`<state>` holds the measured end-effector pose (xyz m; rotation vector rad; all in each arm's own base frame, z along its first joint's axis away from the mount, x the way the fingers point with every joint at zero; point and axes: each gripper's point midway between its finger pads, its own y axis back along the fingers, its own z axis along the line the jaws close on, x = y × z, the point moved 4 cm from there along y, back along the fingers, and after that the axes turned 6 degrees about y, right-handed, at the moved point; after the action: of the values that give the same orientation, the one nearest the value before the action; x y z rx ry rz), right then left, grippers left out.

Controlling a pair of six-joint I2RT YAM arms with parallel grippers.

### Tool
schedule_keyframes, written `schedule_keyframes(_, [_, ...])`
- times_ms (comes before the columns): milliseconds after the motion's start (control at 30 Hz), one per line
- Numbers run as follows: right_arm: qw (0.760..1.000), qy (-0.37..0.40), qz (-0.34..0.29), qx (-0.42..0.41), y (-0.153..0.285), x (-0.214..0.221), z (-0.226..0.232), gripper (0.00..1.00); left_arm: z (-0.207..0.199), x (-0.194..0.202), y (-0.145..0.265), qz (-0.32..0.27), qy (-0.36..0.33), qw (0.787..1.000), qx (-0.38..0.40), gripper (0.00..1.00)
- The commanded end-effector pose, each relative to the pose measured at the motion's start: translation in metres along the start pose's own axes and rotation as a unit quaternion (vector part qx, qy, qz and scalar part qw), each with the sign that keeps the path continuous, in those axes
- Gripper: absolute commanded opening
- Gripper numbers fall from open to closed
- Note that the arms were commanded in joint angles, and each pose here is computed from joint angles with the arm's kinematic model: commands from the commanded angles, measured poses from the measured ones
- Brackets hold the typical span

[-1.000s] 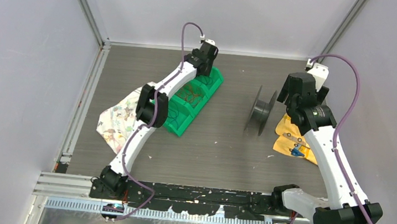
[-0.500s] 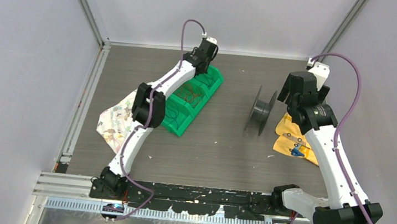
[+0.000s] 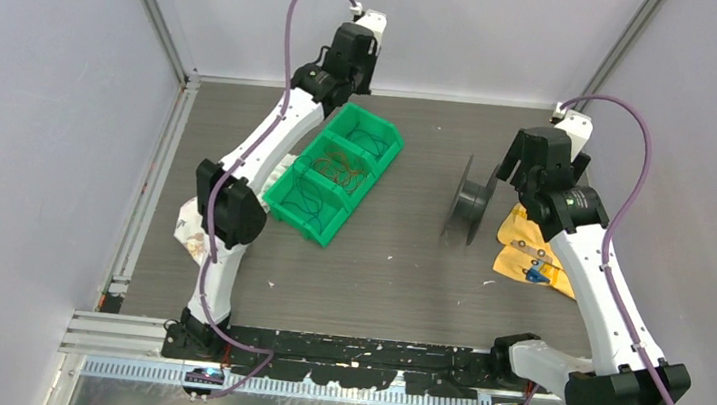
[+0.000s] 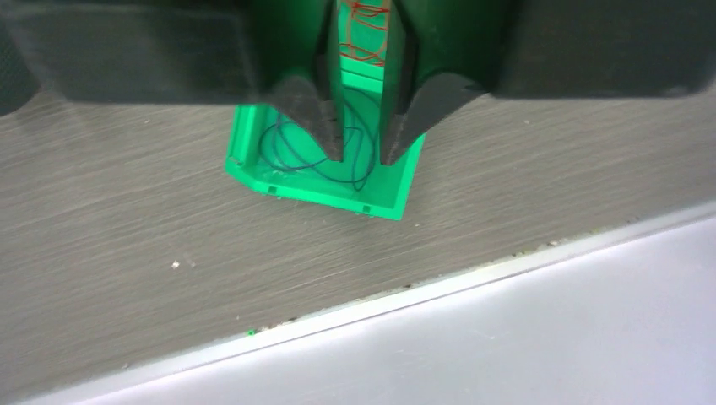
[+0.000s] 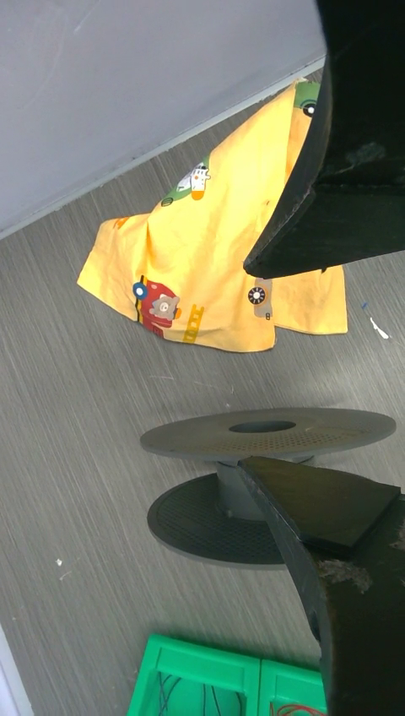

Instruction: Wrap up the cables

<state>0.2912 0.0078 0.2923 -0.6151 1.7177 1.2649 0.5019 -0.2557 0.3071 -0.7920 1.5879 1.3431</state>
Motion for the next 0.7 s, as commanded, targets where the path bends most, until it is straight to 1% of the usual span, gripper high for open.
schedule_keyframes(0, [0.999, -0.033, -0.032, -0.018, 0.008, -0.023, 0.003, 0.82, 0.001, 0.031, -0.021, 0.051, -0.021, 0.998, -0.022, 0.39])
schedule_keyframes(100, [0.999, -0.033, -0.032, -0.018, 0.011, -0.021, 0.001, 0.82, 0.004, 0.057, -0.043, 0.087, -0.034, 0.995, -0.046, 0.63])
schedule_keyframes(133, [0.999, -0.033, -0.032, -0.017, 0.012, -0.021, -0.001, 0.82, 0.005, 0.066, -0.049, 0.098, -0.039, 0.993, -0.053, 0.68])
schedule_keyframes(233, [0.999, -0.03, -0.029, -0.012, 0.014, -0.018, -0.004, 0.82, 0.007, 0.087, -0.064, 0.124, -0.048, 0.989, -0.067, 0.71])
schedule_keyframes(300, [0.999, -0.029, -0.03, -0.009, 0.016, -0.018, -0.005, 0.82, 0.006, 0.096, -0.071, 0.129, -0.049, 0.988, -0.068, 0.74])
schedule_keyframes(467, [0.999, -0.028, -0.031, -0.004, 0.018, -0.018, -0.009, 0.82, 0.004, 0.118, -0.086, 0.146, -0.058, 0.986, -0.063, 0.72])
schedule_keyframes(667, [0.999, -0.03, -0.03, -0.009, 0.02, -0.018, -0.009, 0.82, 0.011, 0.144, -0.104, 0.166, -0.062, 0.981, -0.08, 0.7])
